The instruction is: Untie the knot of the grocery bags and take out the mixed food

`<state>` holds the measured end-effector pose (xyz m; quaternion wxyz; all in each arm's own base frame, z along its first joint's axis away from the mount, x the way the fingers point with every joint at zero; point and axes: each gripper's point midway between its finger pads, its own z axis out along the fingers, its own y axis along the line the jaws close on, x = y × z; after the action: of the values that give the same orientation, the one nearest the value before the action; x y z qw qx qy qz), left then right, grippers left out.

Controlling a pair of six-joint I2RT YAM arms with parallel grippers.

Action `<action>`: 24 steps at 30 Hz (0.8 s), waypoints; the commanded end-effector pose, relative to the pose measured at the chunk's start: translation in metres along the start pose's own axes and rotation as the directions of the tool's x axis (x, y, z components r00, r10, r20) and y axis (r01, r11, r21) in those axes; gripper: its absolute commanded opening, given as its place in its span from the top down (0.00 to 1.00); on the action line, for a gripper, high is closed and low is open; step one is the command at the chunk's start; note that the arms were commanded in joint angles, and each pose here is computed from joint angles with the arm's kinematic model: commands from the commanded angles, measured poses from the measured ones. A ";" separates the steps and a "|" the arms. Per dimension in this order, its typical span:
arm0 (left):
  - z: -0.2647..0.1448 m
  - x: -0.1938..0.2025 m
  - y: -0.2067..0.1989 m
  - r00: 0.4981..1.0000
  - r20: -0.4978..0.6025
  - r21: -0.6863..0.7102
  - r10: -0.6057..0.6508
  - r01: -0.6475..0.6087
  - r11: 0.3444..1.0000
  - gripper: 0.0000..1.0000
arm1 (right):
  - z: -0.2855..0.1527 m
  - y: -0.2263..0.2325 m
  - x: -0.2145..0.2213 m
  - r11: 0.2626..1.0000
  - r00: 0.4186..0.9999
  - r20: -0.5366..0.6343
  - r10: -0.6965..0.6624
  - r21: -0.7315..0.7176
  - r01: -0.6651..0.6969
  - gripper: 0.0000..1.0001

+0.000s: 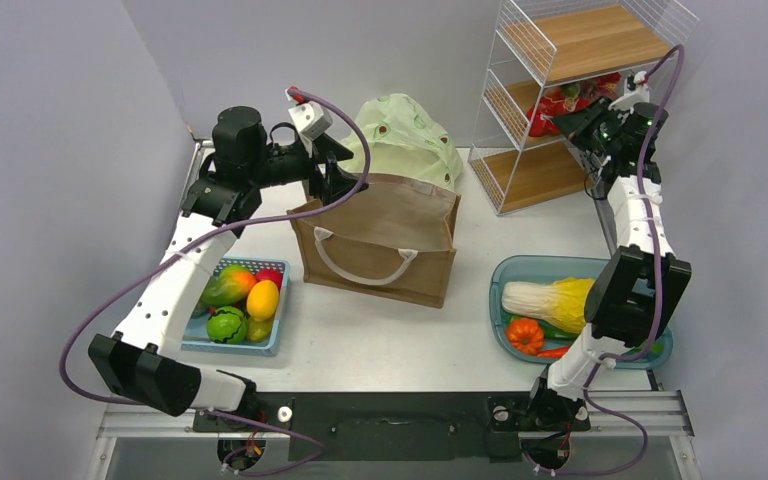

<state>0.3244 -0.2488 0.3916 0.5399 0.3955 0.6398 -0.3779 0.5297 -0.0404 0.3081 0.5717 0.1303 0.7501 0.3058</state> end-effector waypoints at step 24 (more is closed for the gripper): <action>-0.001 -0.023 -0.005 0.995 0.078 0.028 0.057 -0.059 0.998 0.27 | -0.039 -0.017 -0.026 0.984 0.996 0.086 -0.008 0.175 -0.007 0.44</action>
<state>0.3264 -0.2523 0.3980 0.5481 0.3973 0.6271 -0.3854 0.5198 -0.0636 0.2908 0.5501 0.1963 0.7630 0.2770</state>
